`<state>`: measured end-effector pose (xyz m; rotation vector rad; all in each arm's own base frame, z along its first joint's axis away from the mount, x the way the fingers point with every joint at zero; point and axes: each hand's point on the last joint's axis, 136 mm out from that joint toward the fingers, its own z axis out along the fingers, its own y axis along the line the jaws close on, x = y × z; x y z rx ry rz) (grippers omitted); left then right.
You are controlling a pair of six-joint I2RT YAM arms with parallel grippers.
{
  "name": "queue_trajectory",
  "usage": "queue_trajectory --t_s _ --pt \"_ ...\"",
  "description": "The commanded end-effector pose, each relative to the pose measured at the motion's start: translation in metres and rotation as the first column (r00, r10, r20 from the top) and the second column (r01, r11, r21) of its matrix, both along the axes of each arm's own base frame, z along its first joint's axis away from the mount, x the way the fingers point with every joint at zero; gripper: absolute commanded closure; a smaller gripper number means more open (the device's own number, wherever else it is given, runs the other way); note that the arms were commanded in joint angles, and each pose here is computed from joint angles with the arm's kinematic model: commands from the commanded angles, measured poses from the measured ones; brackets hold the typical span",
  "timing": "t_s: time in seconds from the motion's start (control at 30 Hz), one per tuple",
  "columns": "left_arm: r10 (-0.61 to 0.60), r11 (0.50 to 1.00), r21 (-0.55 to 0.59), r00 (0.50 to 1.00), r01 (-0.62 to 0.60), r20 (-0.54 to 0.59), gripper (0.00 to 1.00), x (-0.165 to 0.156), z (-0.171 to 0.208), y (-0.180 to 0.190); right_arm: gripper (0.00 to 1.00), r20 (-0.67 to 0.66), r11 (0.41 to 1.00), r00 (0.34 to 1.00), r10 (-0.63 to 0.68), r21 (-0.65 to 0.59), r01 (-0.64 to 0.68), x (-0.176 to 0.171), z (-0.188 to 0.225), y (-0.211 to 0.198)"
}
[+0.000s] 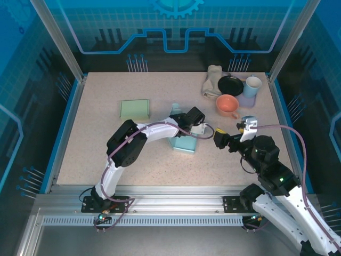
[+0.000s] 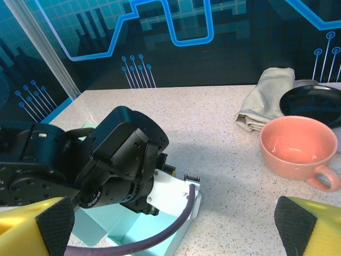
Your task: Fold the paper box
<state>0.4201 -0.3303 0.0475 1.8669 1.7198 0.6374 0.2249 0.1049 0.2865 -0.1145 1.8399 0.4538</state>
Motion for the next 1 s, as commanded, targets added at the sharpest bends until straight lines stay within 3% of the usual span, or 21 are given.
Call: queue_trajectory --t_s 0.0,0.17,0.47,0.97 --pt "0.015 0.998 0.069 1.0 -0.014 -0.005 0.93 -0.006 -0.049 0.013 0.0 0.005 1.0 1.0 -0.018 0.021 0.018 0.003 0.001 -0.002" --pt "0.014 0.998 0.061 0.999 -0.016 0.03 0.91 -0.003 -0.048 0.012 0.0 0.003 1.0 1.0 -0.017 0.022 0.017 0.003 0.001 -0.002" --pt "0.02 1.0 -0.024 1.0 -0.02 -0.005 0.72 -0.007 -0.009 0.002 0.0 0.002 1.0 1.0 -0.022 0.019 0.022 0.004 0.0 -0.003" --pt "0.02 0.994 -0.104 0.999 -0.016 0.037 0.61 0.0 0.046 -0.01 0.0 0.0 1.0 1.0 -0.026 0.016 0.026 0.004 -0.001 -0.004"
